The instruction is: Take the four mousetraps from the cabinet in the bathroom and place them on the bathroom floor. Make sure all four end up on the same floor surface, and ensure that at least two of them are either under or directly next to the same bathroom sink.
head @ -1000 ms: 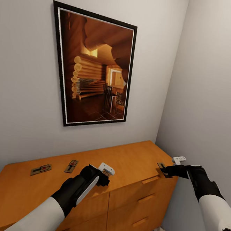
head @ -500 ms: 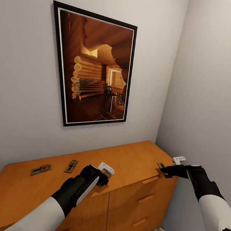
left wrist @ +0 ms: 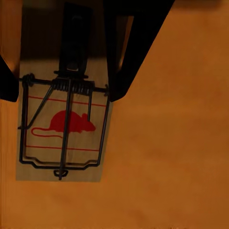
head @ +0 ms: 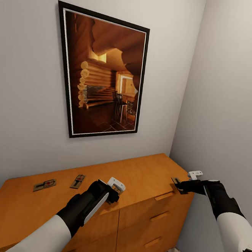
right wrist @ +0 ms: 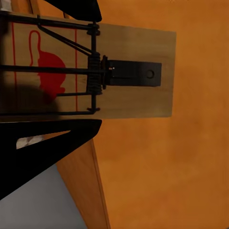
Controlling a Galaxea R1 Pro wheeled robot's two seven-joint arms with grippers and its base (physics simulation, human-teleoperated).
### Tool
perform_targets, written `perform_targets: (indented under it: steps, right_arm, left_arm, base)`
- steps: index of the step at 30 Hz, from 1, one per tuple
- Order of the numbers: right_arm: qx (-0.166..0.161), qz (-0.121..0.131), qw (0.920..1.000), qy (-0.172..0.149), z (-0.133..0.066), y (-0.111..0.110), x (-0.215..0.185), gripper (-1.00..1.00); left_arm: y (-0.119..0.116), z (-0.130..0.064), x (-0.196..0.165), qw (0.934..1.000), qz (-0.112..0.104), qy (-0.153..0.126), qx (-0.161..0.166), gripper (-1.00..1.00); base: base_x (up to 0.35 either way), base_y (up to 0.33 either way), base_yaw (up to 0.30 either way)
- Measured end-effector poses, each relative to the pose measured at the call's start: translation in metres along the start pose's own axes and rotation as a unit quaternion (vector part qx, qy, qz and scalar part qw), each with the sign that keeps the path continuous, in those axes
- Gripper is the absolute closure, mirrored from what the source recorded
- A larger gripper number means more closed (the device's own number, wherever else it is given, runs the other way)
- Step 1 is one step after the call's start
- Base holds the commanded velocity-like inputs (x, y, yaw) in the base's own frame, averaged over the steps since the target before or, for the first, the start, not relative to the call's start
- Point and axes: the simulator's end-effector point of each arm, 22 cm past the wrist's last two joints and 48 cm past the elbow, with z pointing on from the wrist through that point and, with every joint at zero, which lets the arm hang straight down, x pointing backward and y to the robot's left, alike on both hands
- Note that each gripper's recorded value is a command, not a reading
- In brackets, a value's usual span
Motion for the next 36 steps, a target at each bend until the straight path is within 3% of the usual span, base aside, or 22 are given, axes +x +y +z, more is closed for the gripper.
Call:
perform_targets:
  steps: [7, 17, 36]
  right_arm:
    - [0.0, 0.0, 1.0, 0.0, -0.004, 0.0, -0.004, 1.0]
    - [0.001, 0.0, 1.0, 0.0, -0.013, -0.001, -0.013, 1.0]
    - [0.002, 0.001, 1.0, 0.001, -0.03, -0.002, -0.029, 1.0]
  left_arm:
    - [-0.007, -0.003, -0.001, 0.9998, -0.012, 0.003, 0.016, 1.0]
    - [-0.003, -0.014, -0.008, 0.9999, -0.009, 0.004, 0.011, 1.0]
    - [0.001, -0.033, -0.022, 0.9999, -0.009, 0.004, 0.01, 1.0]
  base:
    - [0.0, 0.0, 0.0]
    - [-0.008, -0.015, 0.0]
    - [-0.179, -0.248, 0.0]
